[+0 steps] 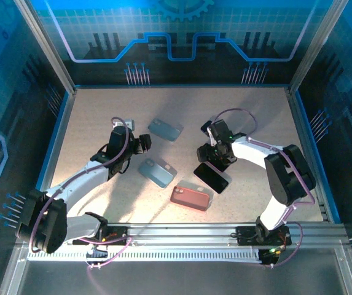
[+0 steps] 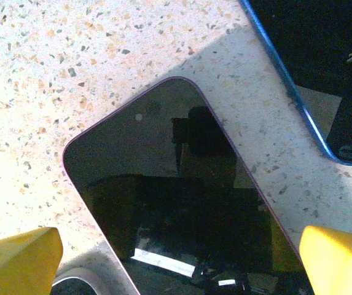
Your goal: Put the phone into the phone case
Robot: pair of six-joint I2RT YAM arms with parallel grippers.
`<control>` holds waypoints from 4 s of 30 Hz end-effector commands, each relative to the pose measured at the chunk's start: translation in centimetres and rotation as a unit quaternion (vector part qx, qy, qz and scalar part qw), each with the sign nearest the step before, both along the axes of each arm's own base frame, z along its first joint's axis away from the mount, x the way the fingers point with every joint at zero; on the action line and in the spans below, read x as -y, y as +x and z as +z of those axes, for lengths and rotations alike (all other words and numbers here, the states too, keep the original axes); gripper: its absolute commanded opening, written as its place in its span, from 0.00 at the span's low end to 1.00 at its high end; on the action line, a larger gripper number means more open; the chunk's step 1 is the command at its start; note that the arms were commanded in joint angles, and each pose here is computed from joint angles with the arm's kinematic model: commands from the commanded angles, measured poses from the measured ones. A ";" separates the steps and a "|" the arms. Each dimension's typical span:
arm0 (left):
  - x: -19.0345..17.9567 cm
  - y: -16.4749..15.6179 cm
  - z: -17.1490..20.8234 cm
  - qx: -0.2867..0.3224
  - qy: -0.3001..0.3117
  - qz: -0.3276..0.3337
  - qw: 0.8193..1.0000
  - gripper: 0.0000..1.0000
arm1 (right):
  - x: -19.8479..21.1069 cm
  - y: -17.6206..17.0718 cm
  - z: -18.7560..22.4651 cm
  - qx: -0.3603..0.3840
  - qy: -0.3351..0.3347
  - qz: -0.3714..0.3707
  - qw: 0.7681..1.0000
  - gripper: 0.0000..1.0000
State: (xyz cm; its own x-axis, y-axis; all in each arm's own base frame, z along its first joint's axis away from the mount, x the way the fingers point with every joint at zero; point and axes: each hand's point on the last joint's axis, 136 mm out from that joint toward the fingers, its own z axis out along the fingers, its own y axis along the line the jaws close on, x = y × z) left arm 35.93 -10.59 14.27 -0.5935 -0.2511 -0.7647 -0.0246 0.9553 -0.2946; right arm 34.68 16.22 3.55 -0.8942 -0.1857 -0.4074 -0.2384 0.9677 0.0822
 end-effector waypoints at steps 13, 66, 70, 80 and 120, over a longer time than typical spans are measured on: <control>0.2 -0.3 1.7 0.017 -0.004 -0.007 1.000 0.78 | 1.7 0.7 -2.2 -0.024 -0.074 -0.025 0.997 1.00; 0.1 -1.0 1.8 0.016 -0.009 -0.008 1.000 0.78 | 2.1 -0.9 -1.3 -0.042 -0.083 -0.003 0.996 0.88; 0.1 -1.0 1.8 0.014 -0.012 -0.007 1.000 0.78 | 1.9 -0.7 -1.7 -0.044 -0.097 -0.003 0.994 0.85; 0.7 -1.5 1.5 -0.002 -0.025 -0.019 0.999 0.75 | 2.4 -1.1 -2.9 -0.062 -0.121 -0.021 0.990 0.69; 9.0 -2.7 -1.5 -0.074 -0.107 -0.125 0.984 0.63 | 6.1 -0.1 0.8 -0.065 0.011 -0.087 0.994 0.92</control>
State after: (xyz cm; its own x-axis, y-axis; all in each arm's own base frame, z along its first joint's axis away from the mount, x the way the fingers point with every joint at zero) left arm 32.57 -18.60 11.57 -0.7687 -0.2290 -0.5973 0.1156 0.8686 -0.4818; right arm 34.65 9.57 4.15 -0.9576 -0.0485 -0.2841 -0.0703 0.9953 0.0671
